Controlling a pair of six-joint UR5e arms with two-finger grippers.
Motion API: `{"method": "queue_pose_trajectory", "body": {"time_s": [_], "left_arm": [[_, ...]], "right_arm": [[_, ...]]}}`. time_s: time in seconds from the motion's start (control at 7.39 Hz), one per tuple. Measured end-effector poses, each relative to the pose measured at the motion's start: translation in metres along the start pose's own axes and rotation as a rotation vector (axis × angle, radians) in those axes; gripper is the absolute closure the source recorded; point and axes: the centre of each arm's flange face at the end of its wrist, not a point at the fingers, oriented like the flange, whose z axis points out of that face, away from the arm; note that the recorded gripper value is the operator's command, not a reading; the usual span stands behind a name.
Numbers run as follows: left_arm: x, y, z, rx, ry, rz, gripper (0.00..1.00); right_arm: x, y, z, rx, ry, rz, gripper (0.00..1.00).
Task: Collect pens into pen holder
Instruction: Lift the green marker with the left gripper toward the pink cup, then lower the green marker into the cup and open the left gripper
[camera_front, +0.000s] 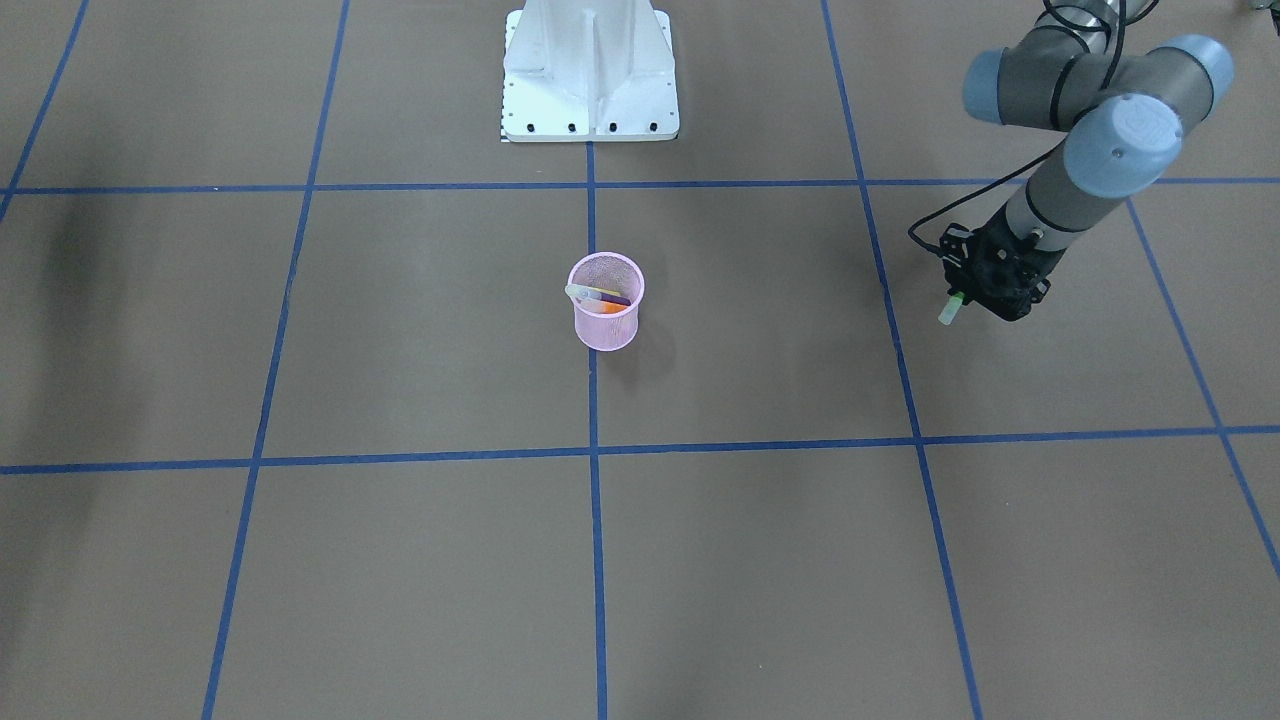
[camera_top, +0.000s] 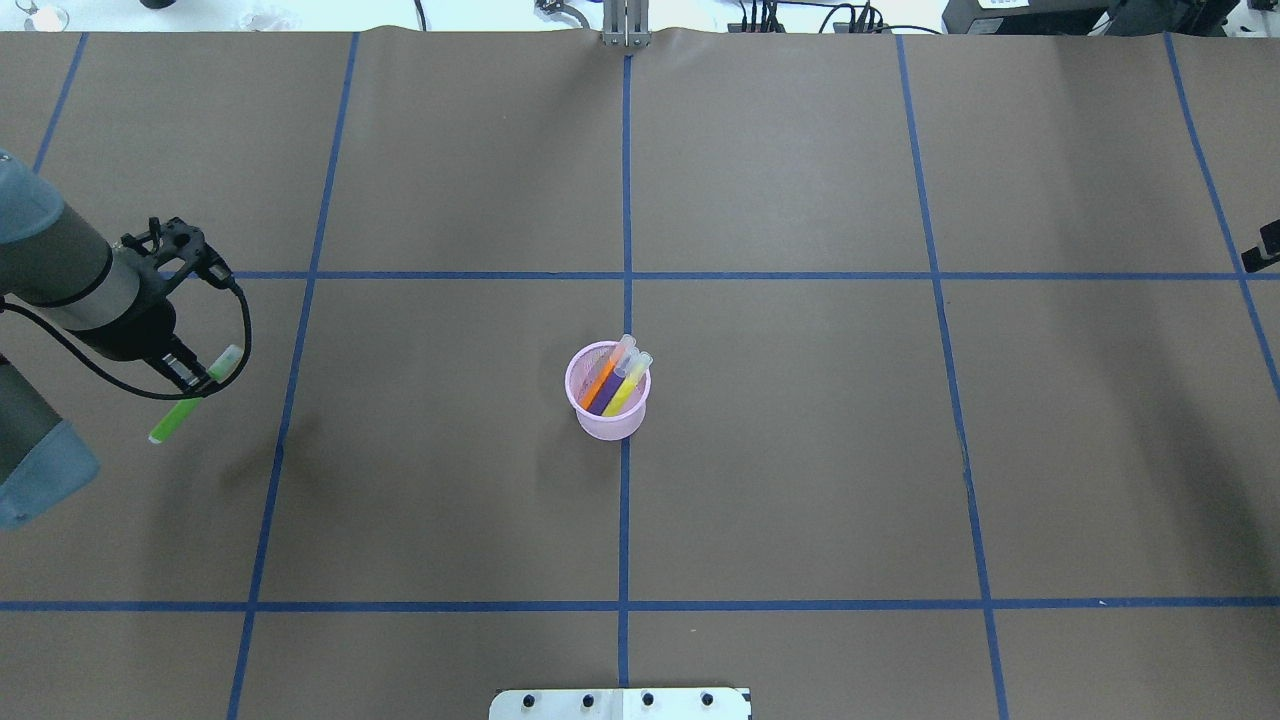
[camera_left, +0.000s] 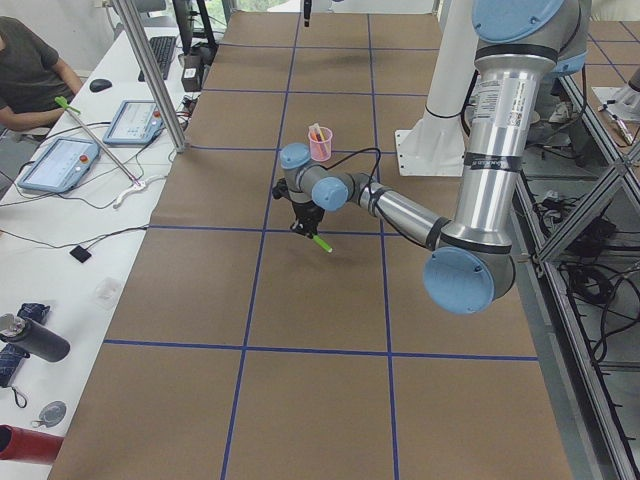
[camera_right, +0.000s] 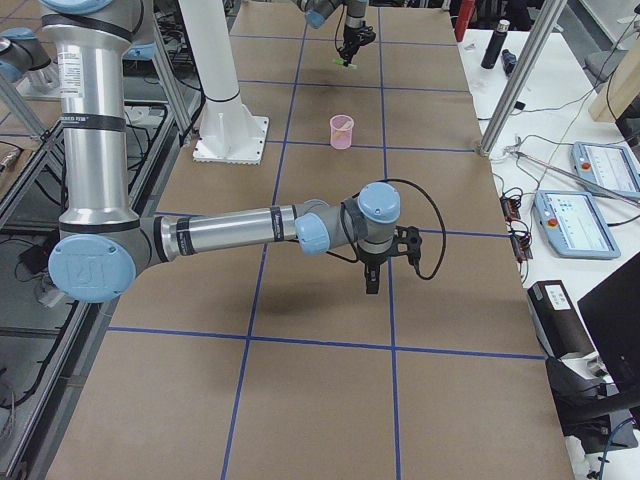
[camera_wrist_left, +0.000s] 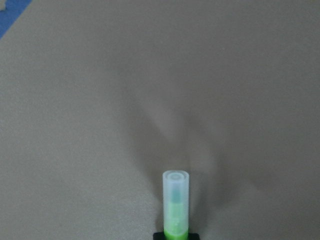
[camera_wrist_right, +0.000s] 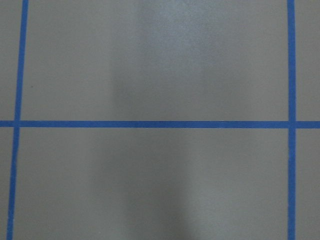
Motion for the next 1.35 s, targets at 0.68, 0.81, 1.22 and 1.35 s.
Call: {"method": "queue_pose_trajectory", "body": {"time_s": [0.68,0.81,1.22,1.35], "left_arm": [[0.153,-0.098,-0.098,0.378,0.023,-0.129,1.0],[0.2,-0.108,-0.091,0.453,0.041,-0.136,1.0],[0.299,-0.133,-0.055,0.66,0.029,-0.115,1.0],[0.31,-0.142,-0.038,0.708,0.02,-0.111,1.0]], "right_arm": [[0.061,-0.002,-0.03,-0.011,0.023,-0.029,0.0],[0.062,-0.003,-0.036,-0.011,0.025,-0.031,0.0],[0.064,0.001,-0.039,-0.016,0.026,-0.027,0.0],[0.065,0.002,-0.038,-0.016,0.026,-0.026,0.0]]}}
